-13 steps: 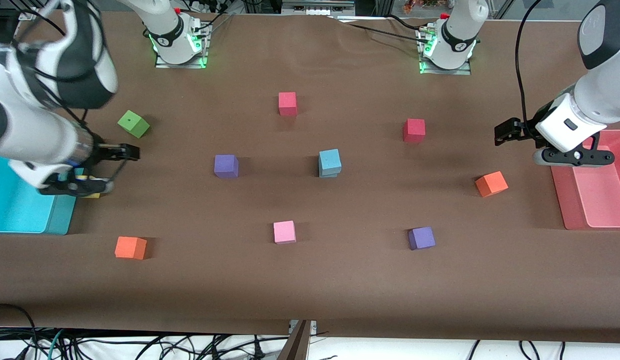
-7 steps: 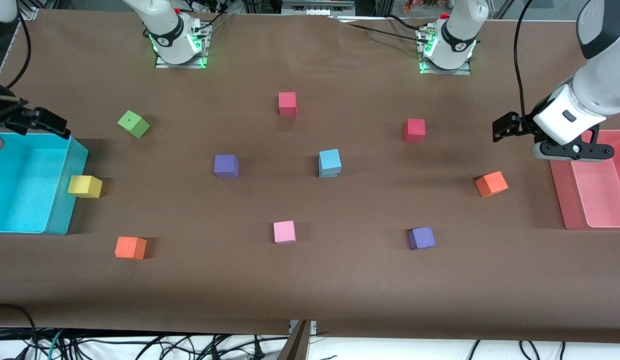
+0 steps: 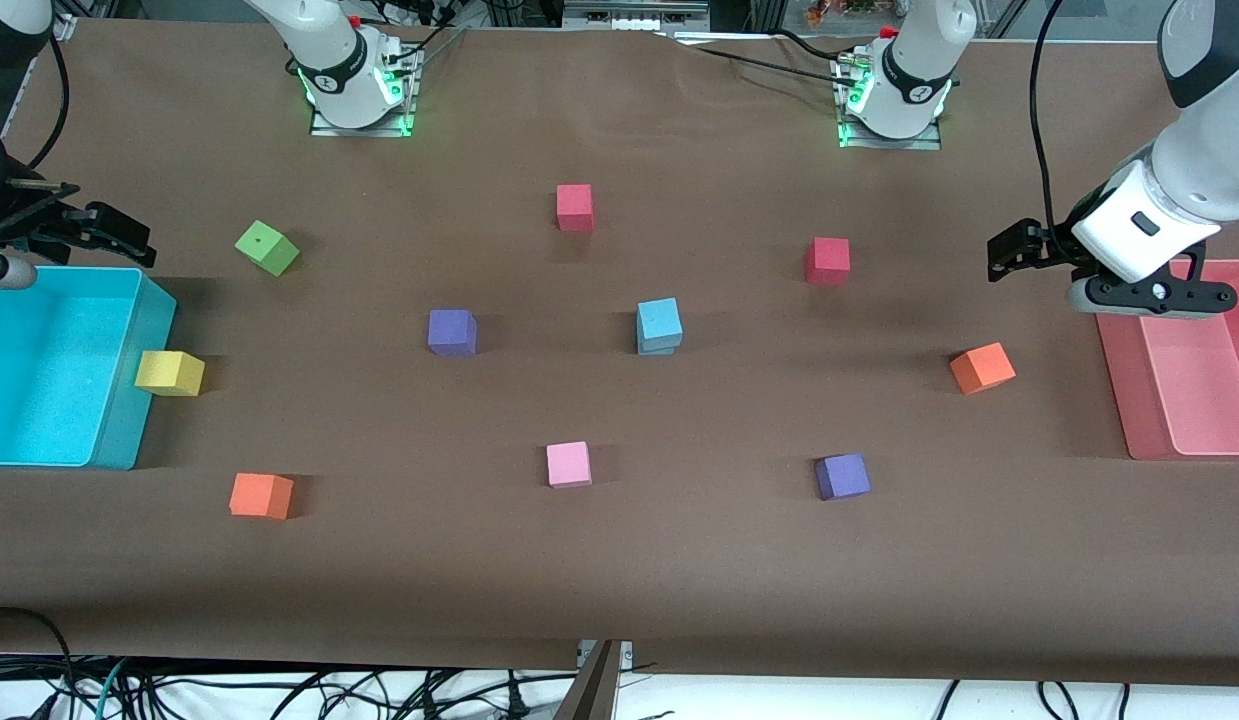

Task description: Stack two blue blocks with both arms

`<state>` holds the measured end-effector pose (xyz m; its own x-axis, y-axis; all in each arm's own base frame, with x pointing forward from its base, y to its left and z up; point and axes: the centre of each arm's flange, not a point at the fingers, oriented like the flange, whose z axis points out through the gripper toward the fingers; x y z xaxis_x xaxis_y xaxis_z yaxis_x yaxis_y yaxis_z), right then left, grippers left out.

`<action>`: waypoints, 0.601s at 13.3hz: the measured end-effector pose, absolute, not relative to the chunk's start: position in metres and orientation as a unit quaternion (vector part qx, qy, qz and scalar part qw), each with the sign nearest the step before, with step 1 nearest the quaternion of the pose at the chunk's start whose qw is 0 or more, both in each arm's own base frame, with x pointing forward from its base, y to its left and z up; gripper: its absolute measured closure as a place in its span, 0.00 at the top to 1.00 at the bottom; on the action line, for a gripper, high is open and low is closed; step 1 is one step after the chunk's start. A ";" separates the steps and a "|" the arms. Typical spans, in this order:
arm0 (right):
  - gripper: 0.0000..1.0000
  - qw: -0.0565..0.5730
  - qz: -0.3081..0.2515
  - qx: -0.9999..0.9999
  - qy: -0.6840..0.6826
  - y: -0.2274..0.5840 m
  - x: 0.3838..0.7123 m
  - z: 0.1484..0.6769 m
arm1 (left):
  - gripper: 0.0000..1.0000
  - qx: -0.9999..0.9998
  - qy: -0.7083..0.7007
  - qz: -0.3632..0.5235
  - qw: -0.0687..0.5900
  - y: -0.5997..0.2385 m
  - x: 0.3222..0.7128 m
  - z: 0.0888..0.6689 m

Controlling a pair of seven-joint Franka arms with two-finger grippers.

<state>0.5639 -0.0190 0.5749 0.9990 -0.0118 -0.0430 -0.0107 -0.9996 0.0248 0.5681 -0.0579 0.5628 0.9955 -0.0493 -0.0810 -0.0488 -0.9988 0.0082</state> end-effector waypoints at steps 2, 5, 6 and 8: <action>1.00 0.013 -0.023 1.000 -0.005 -0.019 0.565 0.572 | 1.00 0.999 -0.025 -0.042 0.003 -0.059 0.568 0.563; 1.00 0.013 -0.023 1.000 -0.005 -0.019 0.566 0.572 | 1.00 0.999 -0.025 -0.046 0.003 -0.058 0.567 0.562; 1.00 0.013 -0.023 1.000 -0.005 -0.019 0.566 0.572 | 1.00 0.999 -0.025 -0.047 0.003 -0.058 0.567 0.562; 1.00 0.013 -0.023 1.000 -0.005 -0.019 0.566 0.572 | 1.00 0.999 -0.025 -0.047 0.003 -0.058 0.567 0.562</action>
<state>0.5656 -0.0187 0.5722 0.9989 -0.0112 -0.0450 -0.0101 -0.9996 0.0253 0.5666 -0.0583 0.5618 0.9943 -0.0502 -0.0936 -0.0497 -0.9987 0.0075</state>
